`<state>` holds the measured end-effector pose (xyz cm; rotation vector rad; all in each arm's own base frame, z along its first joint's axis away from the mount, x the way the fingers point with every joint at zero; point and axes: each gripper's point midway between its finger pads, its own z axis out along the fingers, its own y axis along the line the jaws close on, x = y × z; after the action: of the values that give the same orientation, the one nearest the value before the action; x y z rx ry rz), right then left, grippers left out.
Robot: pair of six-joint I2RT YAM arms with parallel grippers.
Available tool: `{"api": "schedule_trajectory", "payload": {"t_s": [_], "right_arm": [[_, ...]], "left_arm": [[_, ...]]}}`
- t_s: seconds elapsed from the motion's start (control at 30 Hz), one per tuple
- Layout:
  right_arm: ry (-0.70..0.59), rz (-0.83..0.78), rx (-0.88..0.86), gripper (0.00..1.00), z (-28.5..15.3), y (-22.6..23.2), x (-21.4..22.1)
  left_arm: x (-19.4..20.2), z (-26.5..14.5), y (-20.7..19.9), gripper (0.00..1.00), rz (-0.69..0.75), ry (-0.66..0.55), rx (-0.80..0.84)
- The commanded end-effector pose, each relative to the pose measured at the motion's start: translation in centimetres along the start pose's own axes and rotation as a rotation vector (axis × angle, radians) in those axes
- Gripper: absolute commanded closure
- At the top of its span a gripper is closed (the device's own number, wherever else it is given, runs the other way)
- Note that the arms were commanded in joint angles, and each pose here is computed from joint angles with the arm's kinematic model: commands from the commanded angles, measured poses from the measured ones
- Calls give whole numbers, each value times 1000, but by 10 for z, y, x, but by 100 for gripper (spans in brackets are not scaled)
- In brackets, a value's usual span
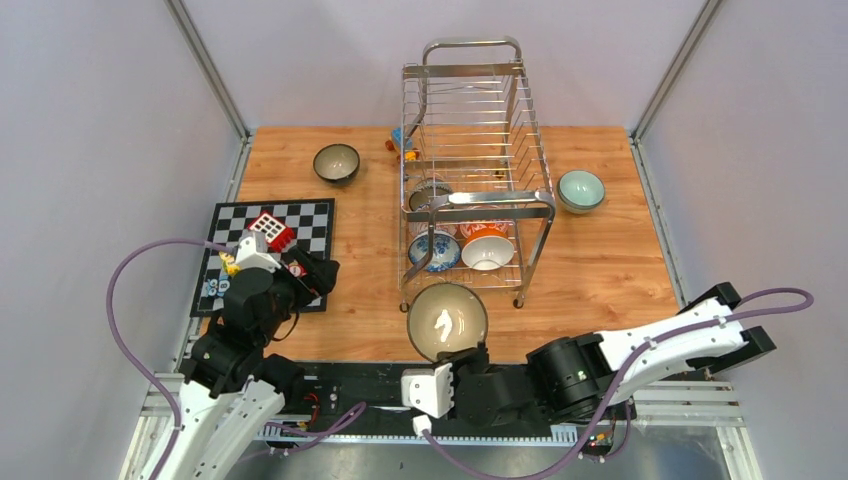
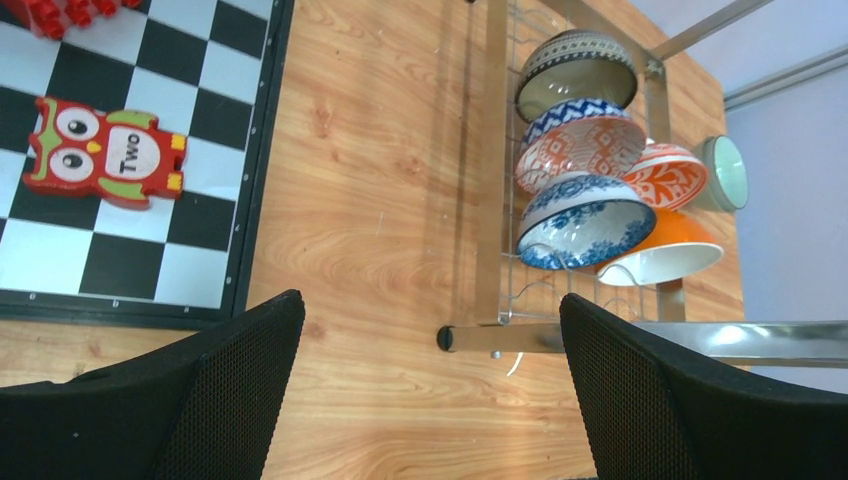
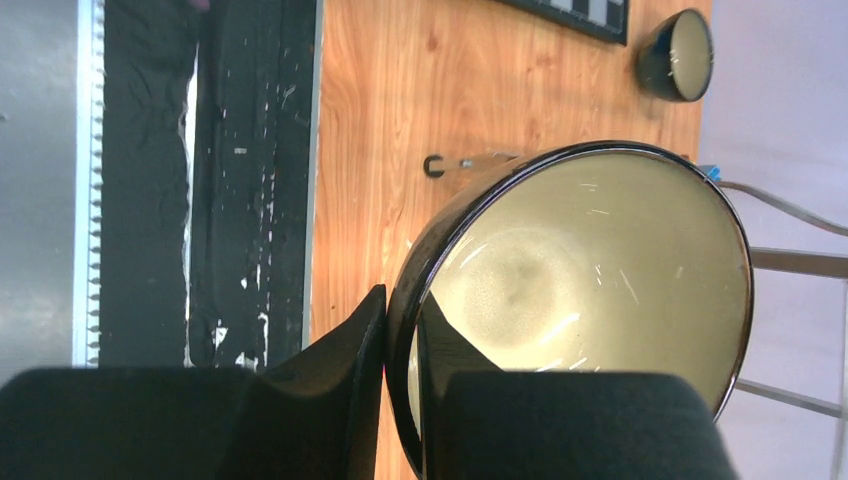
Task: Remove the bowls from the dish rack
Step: Pick up the bowl from the dish rack, then place the bowl with the bowl.
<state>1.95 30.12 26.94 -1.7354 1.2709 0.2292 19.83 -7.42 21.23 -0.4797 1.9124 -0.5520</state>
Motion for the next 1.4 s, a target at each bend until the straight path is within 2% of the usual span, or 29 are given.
{"api": "schedule_trajectory", "payload": {"t_s": [0.0, 0.2, 0.37, 0.47, 0.57, 0.73, 0.83, 0.9, 1.03, 1.2, 1.37], "right_arm": [[-26, -21, 58, 98, 13, 6, 6], [43, 13, 28, 98, 33, 35, 41], [83, 43, 26, 98, 41, 49, 65], [97, 63, 28, 98, 44, 55, 76], [114, 74, 34, 98, 47, 60, 89], [150, 73, 33, 98, 57, 74, 111], [164, 76, 27, 98, 64, 83, 118], [170, 72, 14, 98, 69, 88, 118], [195, 34, -19, 98, 81, 100, 118], [199, 10, -69, 98, 92, 111, 110], [185, -40, -113, 98, 97, 116, 98]], "left_arm": [[24, 2, 14, 0, -13, 73, -40], [43, 11, 26, 0, -8, 141, -90], [30, 15, 17, 0, -88, 89, -87], [26, 16, 5, 0, -59, 80, -17], [36, 16, -7, 0, 15, 141, 65], [66, 16, 4, 4, 82, 302, 14], [73, 9, 0, 6, 118, 319, 49], [75, 4, -3, 6, 154, 325, 68], [92, -3, -15, 6, 241, 420, 101], [101, -23, -42, 6, 391, 445, 171], [130, -39, -55, 7, 489, 553, 242]]}}
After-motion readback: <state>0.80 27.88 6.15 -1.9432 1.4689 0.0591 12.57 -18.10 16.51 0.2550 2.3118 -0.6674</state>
